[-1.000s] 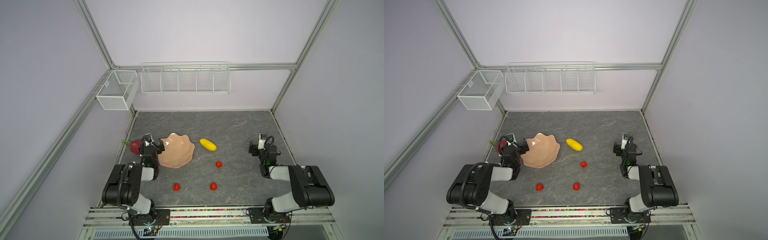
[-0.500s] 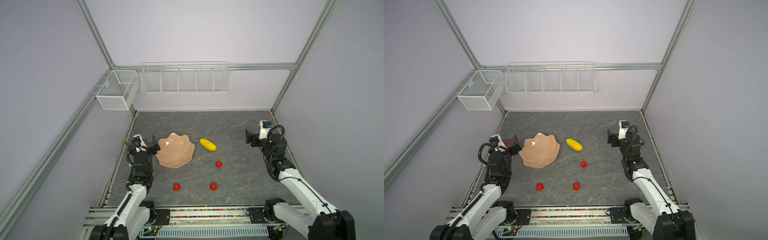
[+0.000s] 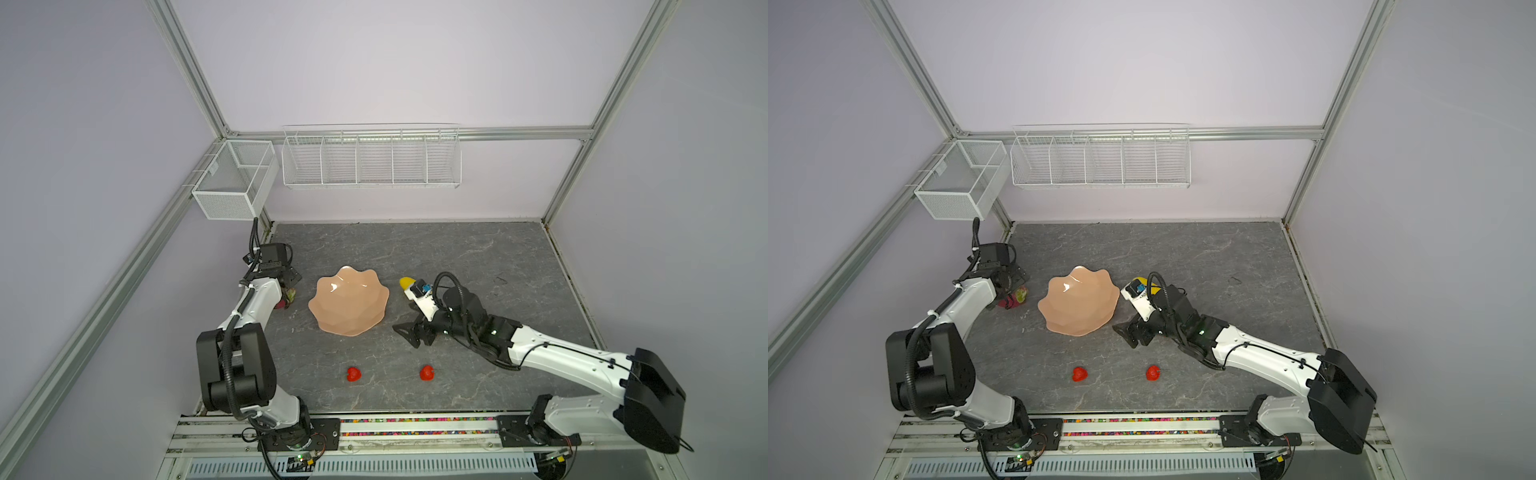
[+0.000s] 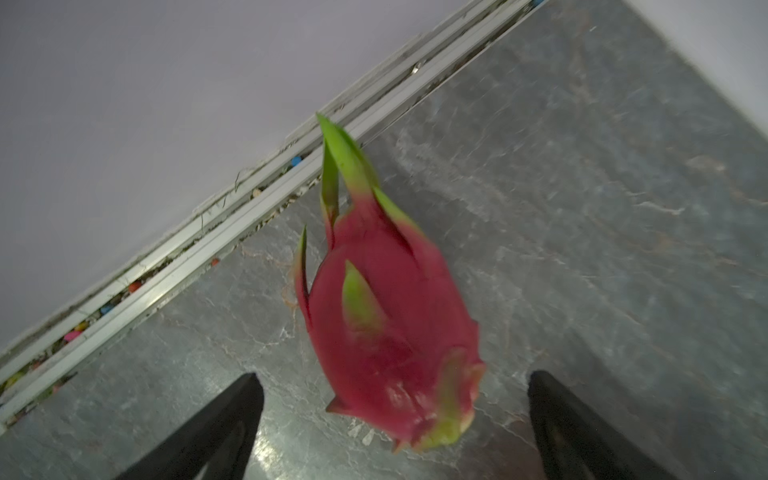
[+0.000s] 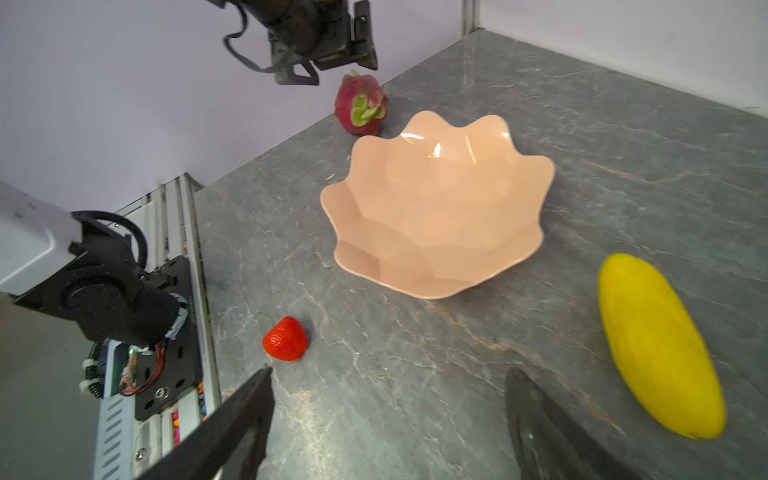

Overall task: Place and organize the fake fruits in the fruit bowl
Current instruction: 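Lift the pink dragon fruit with the left gripper while the right reaches out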

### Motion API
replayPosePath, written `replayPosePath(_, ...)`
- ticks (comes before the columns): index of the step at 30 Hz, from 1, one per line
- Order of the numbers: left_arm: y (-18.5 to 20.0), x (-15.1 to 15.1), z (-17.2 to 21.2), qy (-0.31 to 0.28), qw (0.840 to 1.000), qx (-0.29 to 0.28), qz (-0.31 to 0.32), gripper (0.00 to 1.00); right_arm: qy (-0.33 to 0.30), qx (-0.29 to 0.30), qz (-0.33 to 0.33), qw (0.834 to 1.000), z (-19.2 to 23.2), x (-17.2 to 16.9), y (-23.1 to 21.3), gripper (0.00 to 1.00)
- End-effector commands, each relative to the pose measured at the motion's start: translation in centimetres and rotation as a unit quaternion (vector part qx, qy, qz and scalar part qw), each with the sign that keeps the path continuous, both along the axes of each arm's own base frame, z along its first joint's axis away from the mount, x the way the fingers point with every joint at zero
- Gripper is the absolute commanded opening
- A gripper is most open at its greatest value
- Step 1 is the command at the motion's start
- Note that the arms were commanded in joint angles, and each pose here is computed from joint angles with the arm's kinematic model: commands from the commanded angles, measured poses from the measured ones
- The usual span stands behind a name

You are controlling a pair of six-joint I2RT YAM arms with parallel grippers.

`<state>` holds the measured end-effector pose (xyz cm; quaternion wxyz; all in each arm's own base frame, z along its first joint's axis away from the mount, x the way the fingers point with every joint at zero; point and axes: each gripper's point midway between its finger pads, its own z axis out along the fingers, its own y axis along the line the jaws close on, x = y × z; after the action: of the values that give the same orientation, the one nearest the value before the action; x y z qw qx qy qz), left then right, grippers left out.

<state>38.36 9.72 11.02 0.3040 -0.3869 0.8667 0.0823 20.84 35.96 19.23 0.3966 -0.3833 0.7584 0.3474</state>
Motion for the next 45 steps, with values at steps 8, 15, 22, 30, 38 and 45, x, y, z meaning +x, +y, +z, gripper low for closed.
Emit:
replayPosePath(8, 1.9, 1.4, -2.2, 0.005, 0.998, -0.012, 0.068, 0.99, -0.009, 0.009, 0.046, 0.999, -0.5, -1.6, 3.0, 0.88)
replayPosePath(15, 2.4, 2.9, -4.9, 0.010, 0.997, -0.045, 0.068, 0.99, 0.007, -0.007, 0.067, 0.998, -2.0, -1.9, 3.9, 0.88)
replayPosePath(22, 2.6, 3.0, -7.2, 0.043, 0.993, -0.087, 0.066, 1.00, 0.020, 0.018, 0.075, 0.997, -1.1, -2.5, 4.2, 0.88)
replayPosePath(30, 1.8, 0.3, -5.2, 0.013, 0.995, -0.084, 0.048, 0.71, 0.017, 0.016, 0.062, 0.998, -0.7, -2.7, 2.9, 0.88)
replayPosePath(38, -3.1, -3.9, 1.2, -0.026, 0.997, -0.042, -0.063, 0.66, 0.040, 0.021, -0.006, 0.999, -0.5, -1.9, 0.1, 0.88)
replayPosePath(45, -13.4, -5.6, 6.3, -0.072, 0.962, -0.050, -0.257, 0.66, 0.102, 0.010, -0.110, 0.989, -2.2, -0.4, -5.2, 0.88)
